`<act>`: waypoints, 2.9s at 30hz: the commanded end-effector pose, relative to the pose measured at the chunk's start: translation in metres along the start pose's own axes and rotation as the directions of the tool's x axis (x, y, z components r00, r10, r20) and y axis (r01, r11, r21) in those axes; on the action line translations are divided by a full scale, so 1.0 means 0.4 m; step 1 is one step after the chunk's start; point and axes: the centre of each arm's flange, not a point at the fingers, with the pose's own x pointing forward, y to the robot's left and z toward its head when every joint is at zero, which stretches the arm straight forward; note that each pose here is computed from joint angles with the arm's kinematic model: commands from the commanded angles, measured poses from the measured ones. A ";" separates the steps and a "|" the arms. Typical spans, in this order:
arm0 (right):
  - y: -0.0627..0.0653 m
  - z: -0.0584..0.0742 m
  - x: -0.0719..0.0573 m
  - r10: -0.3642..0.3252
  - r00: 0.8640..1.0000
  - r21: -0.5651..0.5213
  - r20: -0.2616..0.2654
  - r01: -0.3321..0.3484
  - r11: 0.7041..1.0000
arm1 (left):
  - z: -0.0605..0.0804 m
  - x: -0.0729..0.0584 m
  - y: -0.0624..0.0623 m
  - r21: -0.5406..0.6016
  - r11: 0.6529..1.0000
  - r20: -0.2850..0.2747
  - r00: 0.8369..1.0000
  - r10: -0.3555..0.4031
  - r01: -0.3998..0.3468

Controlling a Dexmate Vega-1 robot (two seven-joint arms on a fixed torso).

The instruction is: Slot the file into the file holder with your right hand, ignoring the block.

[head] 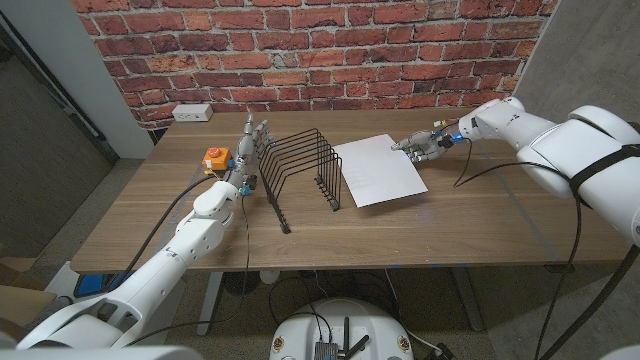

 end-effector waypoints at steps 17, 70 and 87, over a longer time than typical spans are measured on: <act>0.001 0.012 -0.054 0.107 0.994 0.009 0.012 -0.107 0.994 | -0.001 0.000 0.000 0.000 1.000 -0.001 1.000 0.000 0.000; 0.038 0.064 -0.120 -0.011 0.988 -0.137 0.157 0.033 0.990 | -0.001 0.000 0.001 0.000 1.000 -0.001 1.000 0.000 0.000; 0.048 0.091 -0.143 -0.024 0.984 -0.162 0.175 0.053 0.985 | -0.001 0.000 0.000 0.000 1.000 -0.001 1.000 -0.002 0.002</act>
